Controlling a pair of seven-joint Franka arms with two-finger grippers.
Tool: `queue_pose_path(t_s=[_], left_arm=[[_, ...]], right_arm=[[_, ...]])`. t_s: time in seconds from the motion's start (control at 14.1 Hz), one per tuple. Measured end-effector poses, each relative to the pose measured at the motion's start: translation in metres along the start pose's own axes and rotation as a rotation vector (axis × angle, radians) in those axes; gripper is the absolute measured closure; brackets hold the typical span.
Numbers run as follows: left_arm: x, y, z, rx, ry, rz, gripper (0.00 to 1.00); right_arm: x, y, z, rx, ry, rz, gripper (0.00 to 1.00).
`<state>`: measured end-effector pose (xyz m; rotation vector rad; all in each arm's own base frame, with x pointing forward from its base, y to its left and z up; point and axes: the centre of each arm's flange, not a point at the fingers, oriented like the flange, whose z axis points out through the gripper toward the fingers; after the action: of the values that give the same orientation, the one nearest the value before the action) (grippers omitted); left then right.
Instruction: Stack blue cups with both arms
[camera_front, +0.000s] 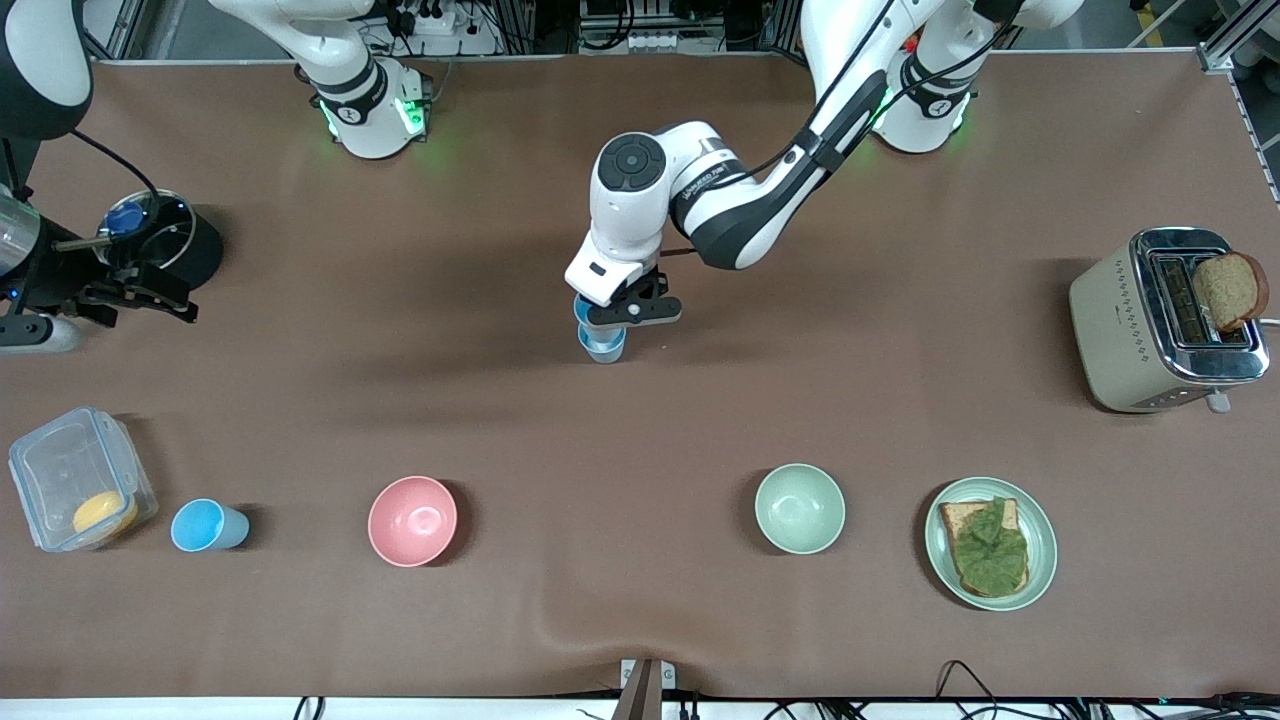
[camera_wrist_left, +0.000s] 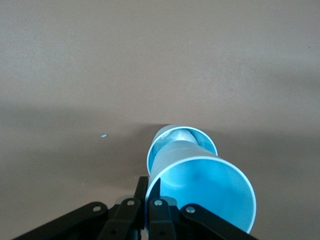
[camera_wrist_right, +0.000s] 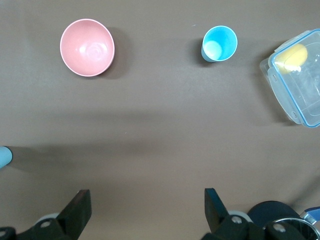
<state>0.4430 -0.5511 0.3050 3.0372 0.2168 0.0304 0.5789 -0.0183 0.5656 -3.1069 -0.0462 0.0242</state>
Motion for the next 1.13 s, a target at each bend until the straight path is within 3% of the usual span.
queue_pose_path(t_s=[0.14, 0.21, 0.57, 0.78, 0.85, 1.13], left_arm=[[0.002, 0.001, -0.001, -0.004, 0.003, -0.001, 0.93], [0.003, 0.001, -0.002, -0.004, 0.008, 0.001, 0.85], [0.012, 0.007, -0.015, -0.021, 0.046, 0.010, 0.34], [0.052, -0.002, -0.056, -0.055, 0.116, -0.037, 0.04], [0.074, -0.016, -0.074, -0.046, 0.138, -0.070, 0.00], [0.155, -0.102, -0.145, 0.027, 0.177, -0.160, 0.00]], right_arm=[[0.000, 0.000, 0.000, 0.000, -0.001, 0.000, 0.00], [0.000, 0.000, 0.000, 0.000, -0.001, 0.000, 0.00], [0.000, 0.000, 0.000, 0.000, -0.003, 0.001, 0.00], [0.000, 0.001, 0.000, 0.000, -0.003, 0.001, 0.00], [0.000, 0.001, 0.000, 0.000, -0.004, 0.002, 0.00], [0.000, 0.001, 0.000, 0.000, -0.004, 0.002, 0.00]])
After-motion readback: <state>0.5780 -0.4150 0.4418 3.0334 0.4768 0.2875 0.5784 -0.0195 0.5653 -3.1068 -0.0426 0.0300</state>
